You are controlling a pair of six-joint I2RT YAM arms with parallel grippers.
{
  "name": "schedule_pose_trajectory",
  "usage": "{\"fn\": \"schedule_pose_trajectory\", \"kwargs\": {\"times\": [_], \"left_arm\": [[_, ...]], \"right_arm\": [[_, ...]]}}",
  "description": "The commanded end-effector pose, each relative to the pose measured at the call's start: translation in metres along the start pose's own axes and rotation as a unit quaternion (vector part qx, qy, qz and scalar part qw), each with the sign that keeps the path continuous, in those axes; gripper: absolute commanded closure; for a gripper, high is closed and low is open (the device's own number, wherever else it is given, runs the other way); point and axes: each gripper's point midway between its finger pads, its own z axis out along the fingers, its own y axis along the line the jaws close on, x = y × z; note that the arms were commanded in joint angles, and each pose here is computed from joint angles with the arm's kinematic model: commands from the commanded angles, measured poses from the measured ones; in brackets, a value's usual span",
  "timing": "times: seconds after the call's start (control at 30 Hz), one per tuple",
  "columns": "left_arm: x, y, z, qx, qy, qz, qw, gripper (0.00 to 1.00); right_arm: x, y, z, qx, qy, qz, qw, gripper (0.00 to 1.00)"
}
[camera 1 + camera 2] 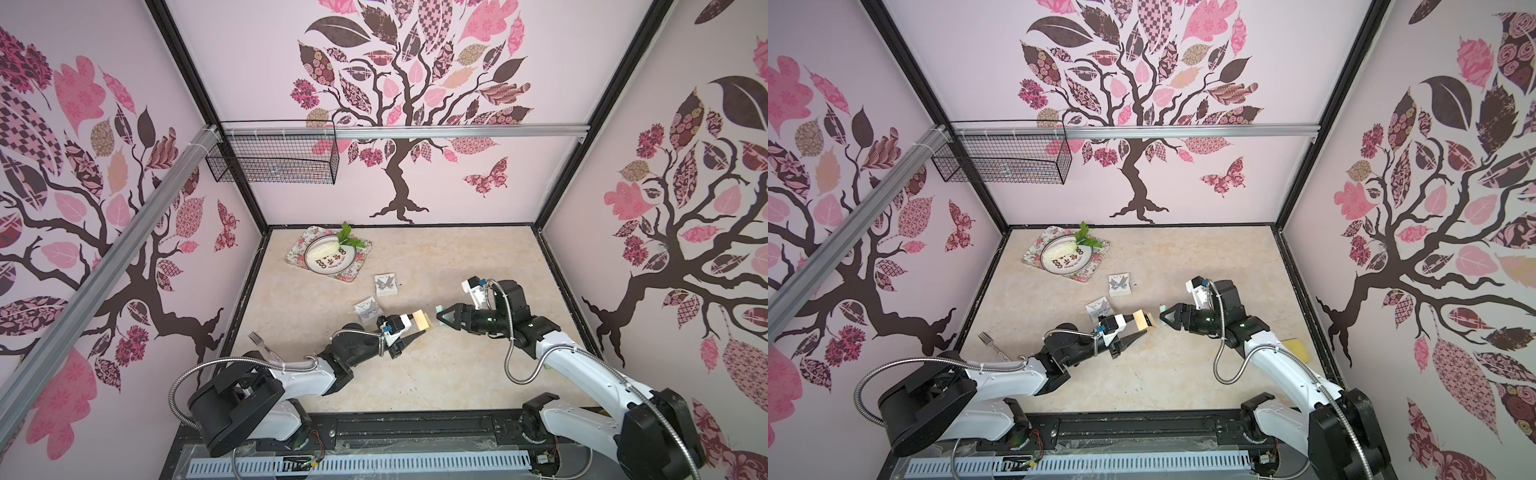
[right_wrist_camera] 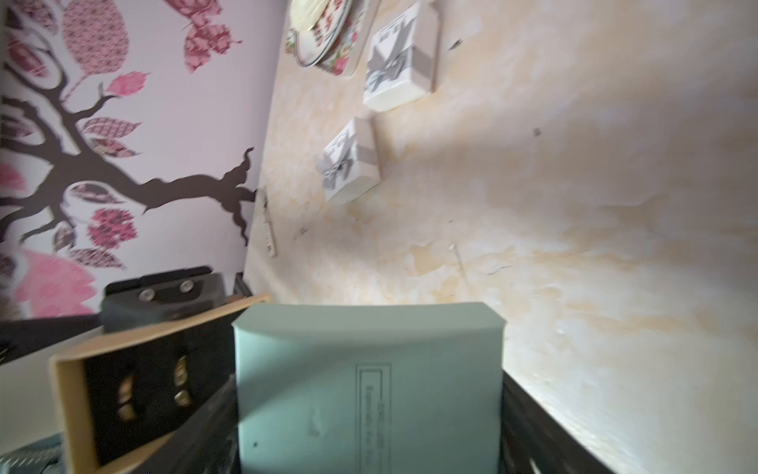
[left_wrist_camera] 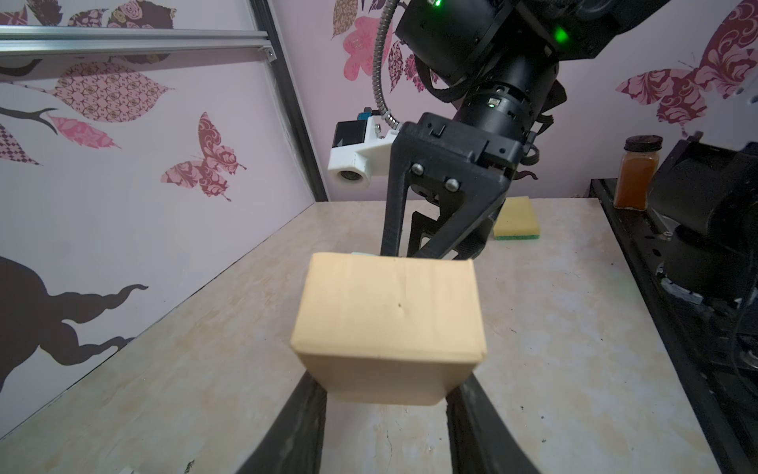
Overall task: Take the rings out of the lift-off lid box
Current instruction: Open the lid on the jewelry box, then place the lid at the center of the board.
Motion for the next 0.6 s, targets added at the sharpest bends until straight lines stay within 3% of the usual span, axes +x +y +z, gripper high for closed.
{"fn": "schedule_pose_trajectory", "kwargs": {"times": [0.0, 0.2, 0.57], "left_arm": [[-0.011, -0.006, -0.01, 0.013, -0.023, 0.004, 1.0, 0.72], [-0.021, -0.015, -0.013, 0.039, -0.039, -0.004, 0.998, 0.72], [-0.031, -0.03, -0.014, 0.086, -0.07, -0.029, 0.993, 0.74]], "right_arm": [[-0.032, -0.048, -0.01, 0.16, -0.06, -0.022, 0.985, 0.16], [-0.064, -0.094, -0.003, 0.286, -0.082, -0.037, 0.954, 0.15], [-0.101, -0.168, 0.033, 0.385, -0.042, -0.014, 0.922, 0.15]]}}
